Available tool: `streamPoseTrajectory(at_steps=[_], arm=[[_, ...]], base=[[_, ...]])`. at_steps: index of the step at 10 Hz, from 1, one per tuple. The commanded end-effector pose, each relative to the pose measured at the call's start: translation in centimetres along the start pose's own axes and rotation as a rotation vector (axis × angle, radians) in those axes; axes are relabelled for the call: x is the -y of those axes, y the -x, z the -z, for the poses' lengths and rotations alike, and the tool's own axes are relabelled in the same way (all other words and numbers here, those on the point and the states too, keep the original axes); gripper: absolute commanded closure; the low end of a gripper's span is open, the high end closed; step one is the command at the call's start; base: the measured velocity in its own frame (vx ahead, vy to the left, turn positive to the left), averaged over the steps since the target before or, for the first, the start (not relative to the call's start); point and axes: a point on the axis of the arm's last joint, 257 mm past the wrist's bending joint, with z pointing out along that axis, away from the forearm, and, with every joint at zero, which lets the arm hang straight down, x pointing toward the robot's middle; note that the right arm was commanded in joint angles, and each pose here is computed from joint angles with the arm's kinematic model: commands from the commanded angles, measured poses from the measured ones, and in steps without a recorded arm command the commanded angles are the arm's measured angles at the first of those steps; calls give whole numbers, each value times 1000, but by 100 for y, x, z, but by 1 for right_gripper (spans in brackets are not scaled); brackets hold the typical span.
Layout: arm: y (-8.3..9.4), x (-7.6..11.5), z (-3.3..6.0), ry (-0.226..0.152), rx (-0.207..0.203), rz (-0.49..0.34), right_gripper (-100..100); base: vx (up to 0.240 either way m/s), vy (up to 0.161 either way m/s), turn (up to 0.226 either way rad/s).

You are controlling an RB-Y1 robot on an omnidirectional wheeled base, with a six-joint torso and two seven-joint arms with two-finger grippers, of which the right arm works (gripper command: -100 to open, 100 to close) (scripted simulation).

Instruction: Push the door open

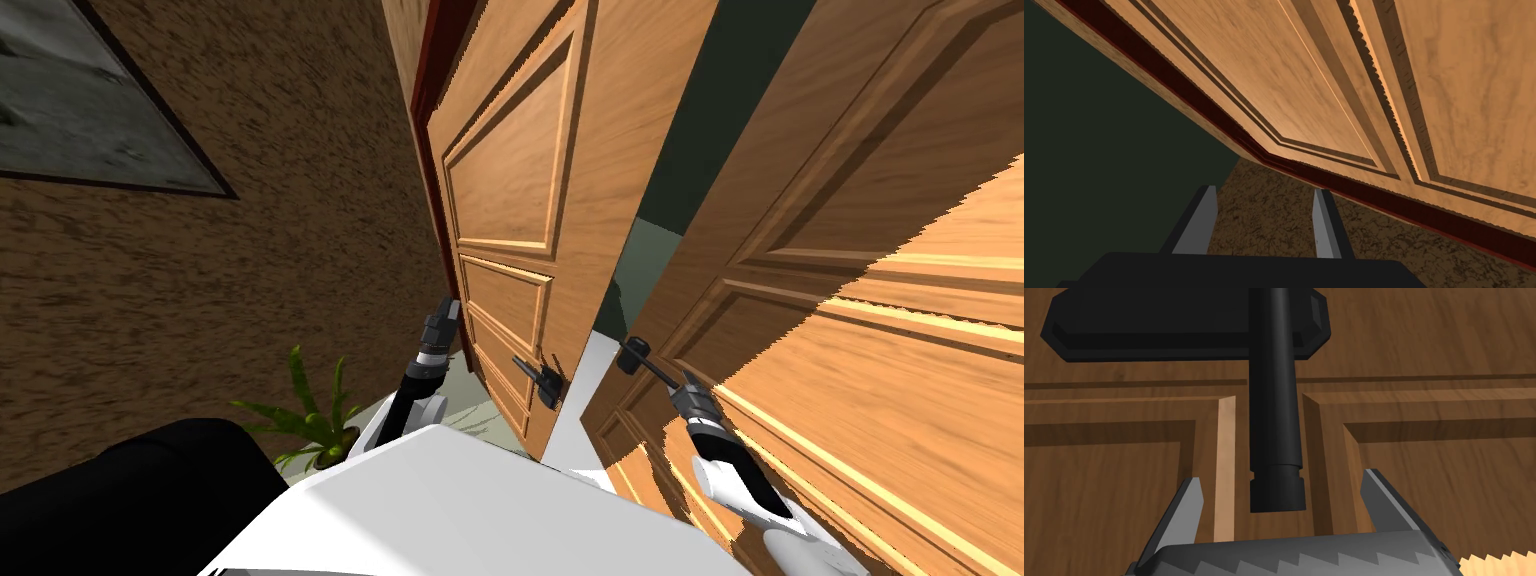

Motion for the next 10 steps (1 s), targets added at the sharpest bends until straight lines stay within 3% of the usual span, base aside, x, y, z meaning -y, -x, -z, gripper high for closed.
streamPoseTrajectory(at_steps=[1,10], arm=[[4,-1,5,0,-3,1,-100],[31,-14,70,0,-36,17,-100]], base=[[-33,-186,167],[-74,-170,182]])
